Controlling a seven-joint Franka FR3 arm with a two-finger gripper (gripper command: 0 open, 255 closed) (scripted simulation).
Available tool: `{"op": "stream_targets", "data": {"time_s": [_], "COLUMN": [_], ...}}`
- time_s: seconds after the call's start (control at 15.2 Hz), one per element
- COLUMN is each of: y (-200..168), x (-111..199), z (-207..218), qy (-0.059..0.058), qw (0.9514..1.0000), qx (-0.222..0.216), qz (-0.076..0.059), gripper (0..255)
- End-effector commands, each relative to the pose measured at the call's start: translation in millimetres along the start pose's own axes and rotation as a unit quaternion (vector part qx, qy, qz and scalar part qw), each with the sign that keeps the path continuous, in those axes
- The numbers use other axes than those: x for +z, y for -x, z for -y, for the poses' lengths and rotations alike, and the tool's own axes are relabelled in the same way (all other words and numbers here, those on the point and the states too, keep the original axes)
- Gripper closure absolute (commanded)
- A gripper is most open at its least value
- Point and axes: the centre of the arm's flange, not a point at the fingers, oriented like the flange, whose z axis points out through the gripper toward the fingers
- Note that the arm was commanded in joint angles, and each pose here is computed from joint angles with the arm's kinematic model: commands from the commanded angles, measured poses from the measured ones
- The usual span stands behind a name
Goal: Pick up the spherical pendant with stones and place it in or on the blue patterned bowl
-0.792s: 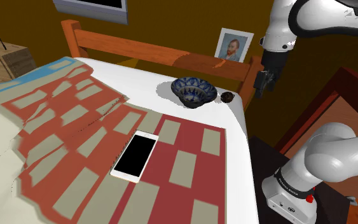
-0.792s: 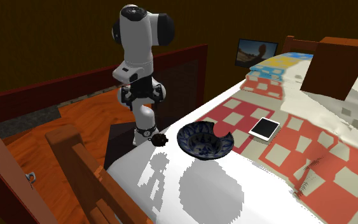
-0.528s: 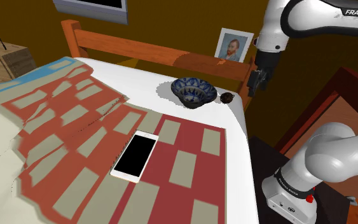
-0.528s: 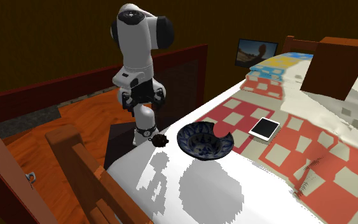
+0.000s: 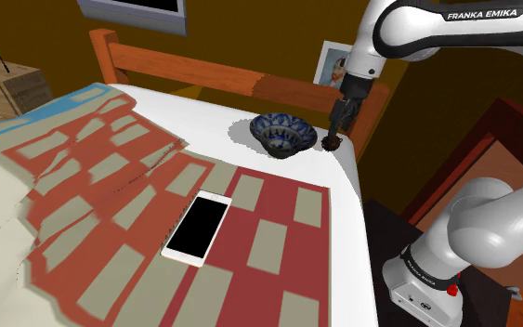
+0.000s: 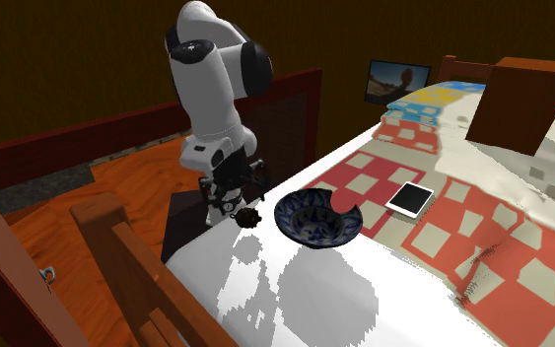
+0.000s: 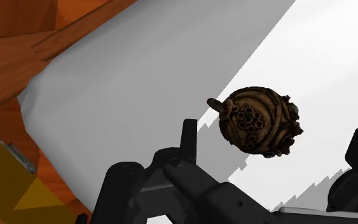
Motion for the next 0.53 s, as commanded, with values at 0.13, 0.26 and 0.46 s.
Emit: {"op": "stream_targets", "data": {"time_s": [0.13,0.26,0.46], "y": [-6.2,-6.3,-6.3], "x": [18.8,29.3,37.6], "z": [0.1,0.2,0.3], "qy": [-0.005,-0.005,-0.005], "qw": [1.0,1.0,1.0], "qx": [-0.005,-0.005,-0.005], "qz": [-0.004,-0.004,-0.004], "gripper": [0,0,0]}}
